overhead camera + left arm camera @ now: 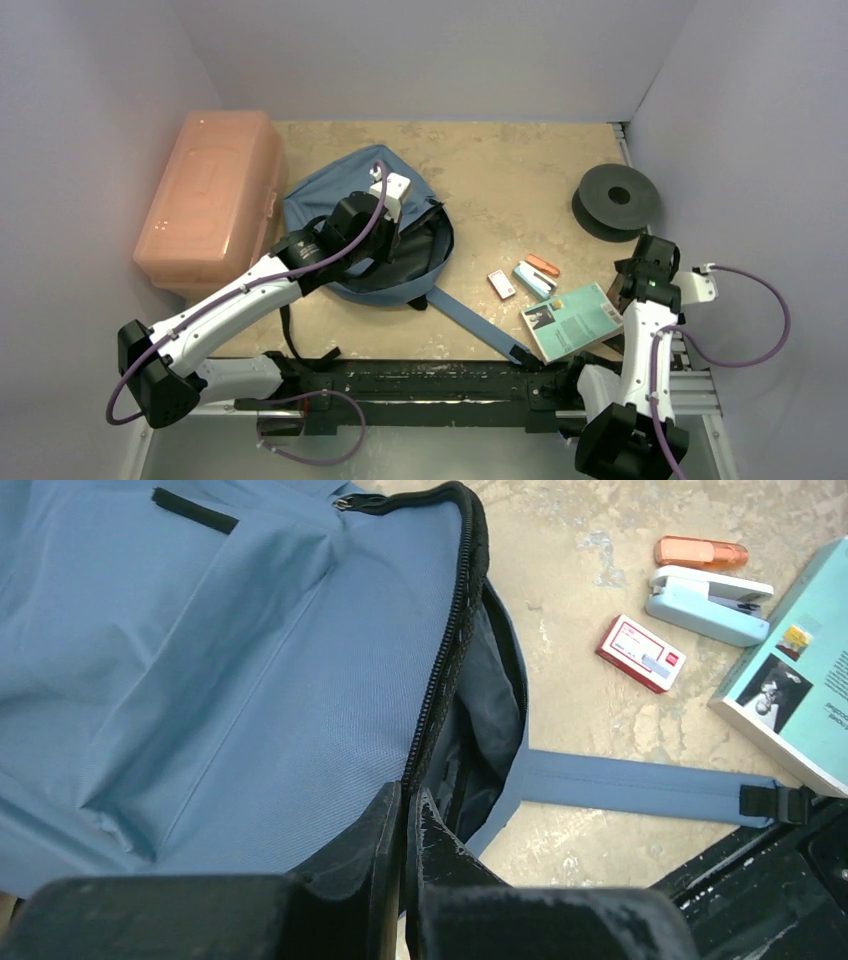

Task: Pack the student bag
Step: Pick up the book from the center of the board.

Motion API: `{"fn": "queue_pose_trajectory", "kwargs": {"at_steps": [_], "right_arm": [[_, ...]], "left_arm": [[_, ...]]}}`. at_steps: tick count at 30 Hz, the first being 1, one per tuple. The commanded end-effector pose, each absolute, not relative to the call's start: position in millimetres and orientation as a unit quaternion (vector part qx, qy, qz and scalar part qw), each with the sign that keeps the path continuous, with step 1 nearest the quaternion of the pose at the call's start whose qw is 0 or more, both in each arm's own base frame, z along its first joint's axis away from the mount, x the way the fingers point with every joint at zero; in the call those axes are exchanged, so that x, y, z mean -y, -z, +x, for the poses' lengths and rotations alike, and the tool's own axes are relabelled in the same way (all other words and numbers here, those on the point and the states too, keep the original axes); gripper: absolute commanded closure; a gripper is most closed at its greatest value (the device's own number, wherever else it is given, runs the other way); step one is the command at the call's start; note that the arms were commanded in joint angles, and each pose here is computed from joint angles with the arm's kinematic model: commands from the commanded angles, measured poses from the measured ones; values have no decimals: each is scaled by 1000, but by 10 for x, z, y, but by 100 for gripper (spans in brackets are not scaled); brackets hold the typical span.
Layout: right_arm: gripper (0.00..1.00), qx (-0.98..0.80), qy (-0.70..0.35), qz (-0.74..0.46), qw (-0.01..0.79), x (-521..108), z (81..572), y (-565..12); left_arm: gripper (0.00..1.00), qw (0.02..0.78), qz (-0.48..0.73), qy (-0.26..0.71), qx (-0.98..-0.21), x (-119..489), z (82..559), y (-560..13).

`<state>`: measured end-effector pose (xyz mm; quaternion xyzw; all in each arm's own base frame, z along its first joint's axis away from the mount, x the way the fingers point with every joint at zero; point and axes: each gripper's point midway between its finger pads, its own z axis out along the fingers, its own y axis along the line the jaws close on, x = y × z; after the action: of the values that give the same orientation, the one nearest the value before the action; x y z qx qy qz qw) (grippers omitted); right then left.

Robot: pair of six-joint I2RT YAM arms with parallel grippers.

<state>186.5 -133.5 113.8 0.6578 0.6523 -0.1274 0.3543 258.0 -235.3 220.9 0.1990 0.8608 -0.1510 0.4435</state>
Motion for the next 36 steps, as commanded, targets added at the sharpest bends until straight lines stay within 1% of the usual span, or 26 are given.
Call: {"fn": "queue_pose_trajectory", "kwargs": {"at_steps": [1,6,9,12,15,23,30,33,34,36], "right_arm": [[1,-662,100,671,320,1165,1766,-1057],[1,-677,82,678,274,1013,1719,-830],[1,-689,94,678,237,957,1606,-689],[1,-699,96,666,241,962,1608,-718],[1,-711,102,662,215,943,1596,-694],[1,-689,170,666,230,1215,1573,-811],[1,-692,138,678,206,1081,1608,-575],[2,-703,125,675,188,992,1579,-385],[3,-705,122,672,190,987,1589,-341],[8,-708,115,668,199,987,1619,-276]], "left_arm": [[100,450,209,201,-845,2493,2506,-2493],[100,448,213,208,-843,2515,2490,-2487],[100,448,212,210,-843,2524,2490,-2476],[100,451,211,212,-841,2527,2491,-2476],[100,454,212,213,-839,2524,2488,-2486],[100,463,216,217,-832,2499,2472,-2559],[100,458,218,226,-832,2516,2472,-2522],[100,450,221,226,-835,2531,2473,-2450],[100,448,222,226,-836,2539,2470,-2435],[100,446,220,226,-838,2546,2486,-2413]]}}
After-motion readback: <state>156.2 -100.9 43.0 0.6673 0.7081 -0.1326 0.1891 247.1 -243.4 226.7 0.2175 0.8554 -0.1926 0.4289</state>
